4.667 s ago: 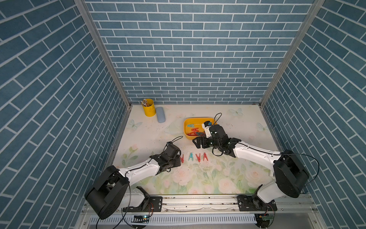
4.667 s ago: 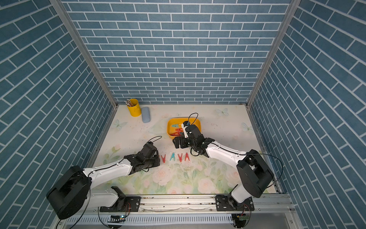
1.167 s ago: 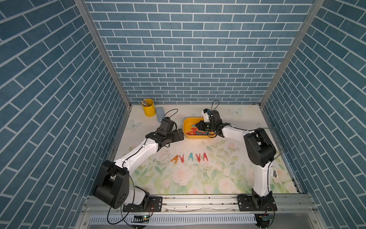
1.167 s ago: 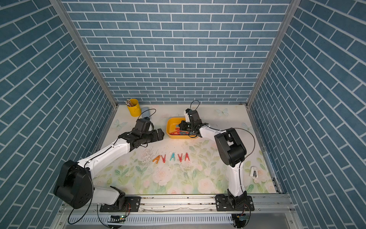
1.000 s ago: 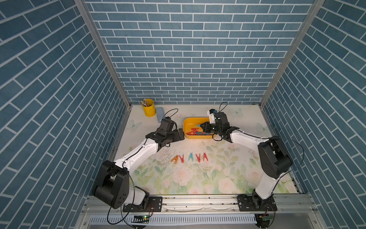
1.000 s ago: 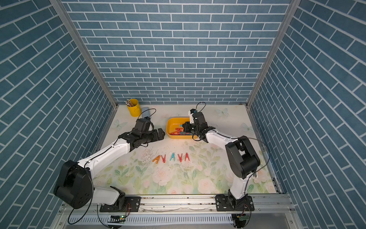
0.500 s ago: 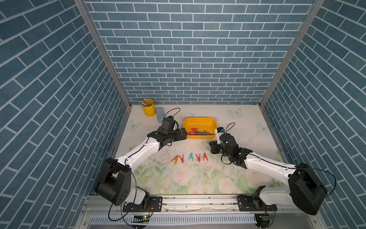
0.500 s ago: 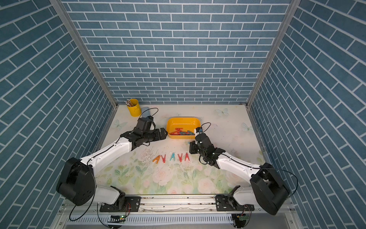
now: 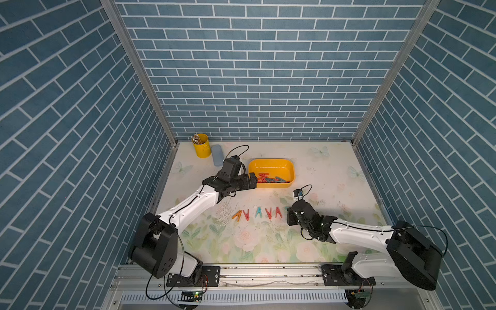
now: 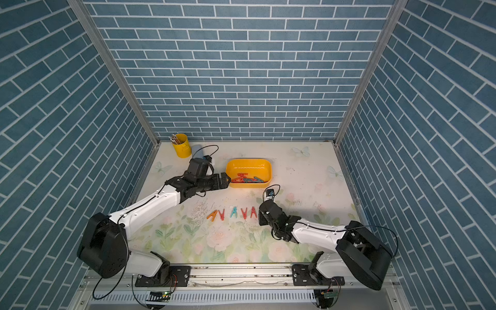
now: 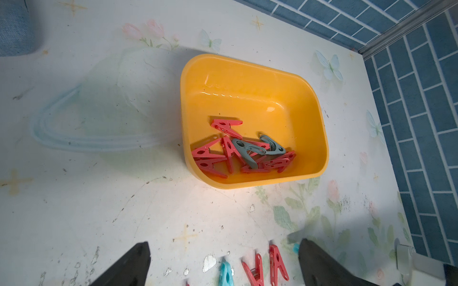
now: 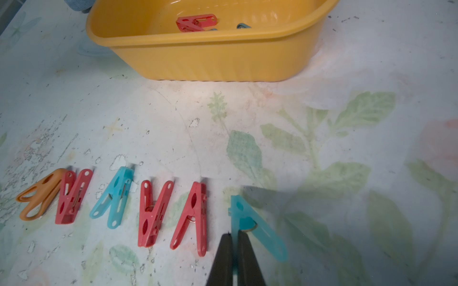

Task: Take the clothespins out of the storage box
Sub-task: Place the clothespin at the center of the board.

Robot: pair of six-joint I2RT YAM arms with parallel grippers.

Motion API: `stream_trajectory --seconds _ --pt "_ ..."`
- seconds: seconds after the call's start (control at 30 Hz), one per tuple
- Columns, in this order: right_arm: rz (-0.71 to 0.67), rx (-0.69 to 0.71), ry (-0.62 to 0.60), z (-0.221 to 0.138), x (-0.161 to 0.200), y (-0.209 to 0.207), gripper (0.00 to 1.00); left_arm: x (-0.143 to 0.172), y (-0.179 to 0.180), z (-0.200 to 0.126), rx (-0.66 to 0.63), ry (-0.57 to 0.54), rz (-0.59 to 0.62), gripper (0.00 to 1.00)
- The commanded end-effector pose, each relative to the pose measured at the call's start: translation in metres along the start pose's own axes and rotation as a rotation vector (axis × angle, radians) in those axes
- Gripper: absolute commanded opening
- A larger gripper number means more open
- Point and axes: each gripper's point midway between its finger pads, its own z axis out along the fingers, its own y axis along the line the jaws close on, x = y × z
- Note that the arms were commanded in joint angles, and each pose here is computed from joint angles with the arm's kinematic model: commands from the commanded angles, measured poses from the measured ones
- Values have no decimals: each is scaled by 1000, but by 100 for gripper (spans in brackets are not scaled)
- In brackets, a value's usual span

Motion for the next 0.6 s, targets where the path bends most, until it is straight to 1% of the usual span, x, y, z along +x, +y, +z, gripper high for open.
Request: stream_trajectory --seconds 0.0,0.23,0.27,0.33,0.4,0.57 --pt "29 35 -26 3 5 -5 0 -3 -6 -8 7 -15 19 100" --pt "-19 67 30 11 31 -4 1 2 -6 -9 11 -14 14 100" --pt "-23 71 34 12 33 -4 2 3 -5 -9 11 -13 13 100" --pt "-29 72 43 13 36 -3 7 4 -5 -9 10 -13 13 99" --pt "-37 80 51 14 39 -4 7 5 -5 -9 10 -12 13 100" --pt "-49 81 62 13 41 -3 13 6 -5 -9 12 -11 12 100"
